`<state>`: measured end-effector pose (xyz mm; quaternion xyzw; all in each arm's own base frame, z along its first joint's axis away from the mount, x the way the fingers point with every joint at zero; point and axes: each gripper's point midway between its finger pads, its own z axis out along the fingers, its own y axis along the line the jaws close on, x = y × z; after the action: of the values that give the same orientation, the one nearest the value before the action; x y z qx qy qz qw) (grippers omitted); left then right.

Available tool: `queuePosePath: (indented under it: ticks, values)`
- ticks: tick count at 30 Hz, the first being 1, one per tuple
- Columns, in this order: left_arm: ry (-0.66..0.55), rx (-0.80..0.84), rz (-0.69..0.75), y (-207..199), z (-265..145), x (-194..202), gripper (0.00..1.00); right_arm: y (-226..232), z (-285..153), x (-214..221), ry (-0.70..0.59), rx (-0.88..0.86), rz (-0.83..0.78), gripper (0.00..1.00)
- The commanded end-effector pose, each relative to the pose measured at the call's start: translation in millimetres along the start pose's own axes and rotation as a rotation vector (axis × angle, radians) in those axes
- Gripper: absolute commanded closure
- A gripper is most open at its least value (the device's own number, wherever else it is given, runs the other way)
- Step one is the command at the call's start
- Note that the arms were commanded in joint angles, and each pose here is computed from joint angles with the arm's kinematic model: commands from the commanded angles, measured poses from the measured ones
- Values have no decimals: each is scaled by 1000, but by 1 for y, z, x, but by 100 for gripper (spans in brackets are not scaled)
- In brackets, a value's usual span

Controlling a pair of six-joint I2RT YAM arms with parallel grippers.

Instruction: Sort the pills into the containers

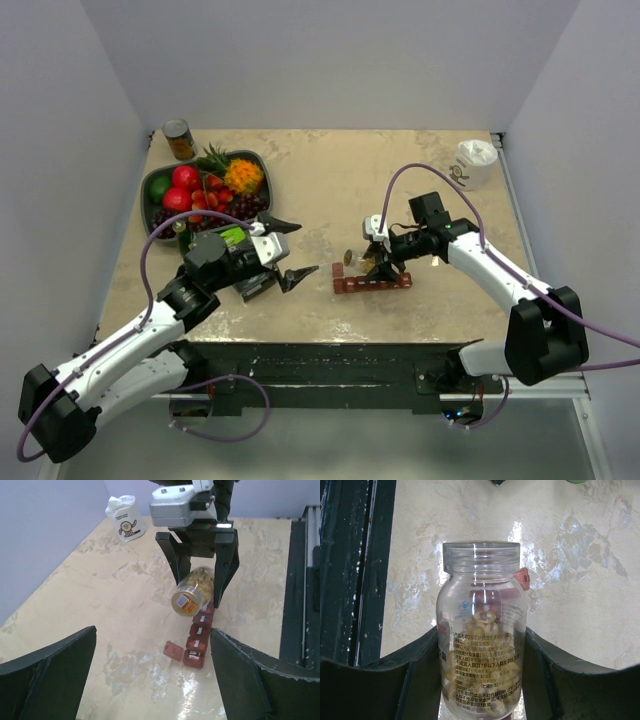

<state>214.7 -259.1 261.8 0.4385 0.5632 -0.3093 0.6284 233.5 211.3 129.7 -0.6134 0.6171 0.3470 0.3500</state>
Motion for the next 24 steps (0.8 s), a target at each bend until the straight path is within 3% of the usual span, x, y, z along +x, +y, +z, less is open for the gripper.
queuePosePath:
  ticks: [1,6,13,24]
  values:
    - [-59,92,299,1,16,-5,1,-2,-5,-22,-58,-11,-58,100]
    - [-29,216,344,-8,39,15,1,-1,-6,-21,-57,-13,-61,100]
    - [-83,293,332,-26,72,9,1,-1,-6,-22,-61,-15,-66,100]
    - [-44,381,262,-45,95,28,18,-1,-5,-22,-59,-17,-66,100]
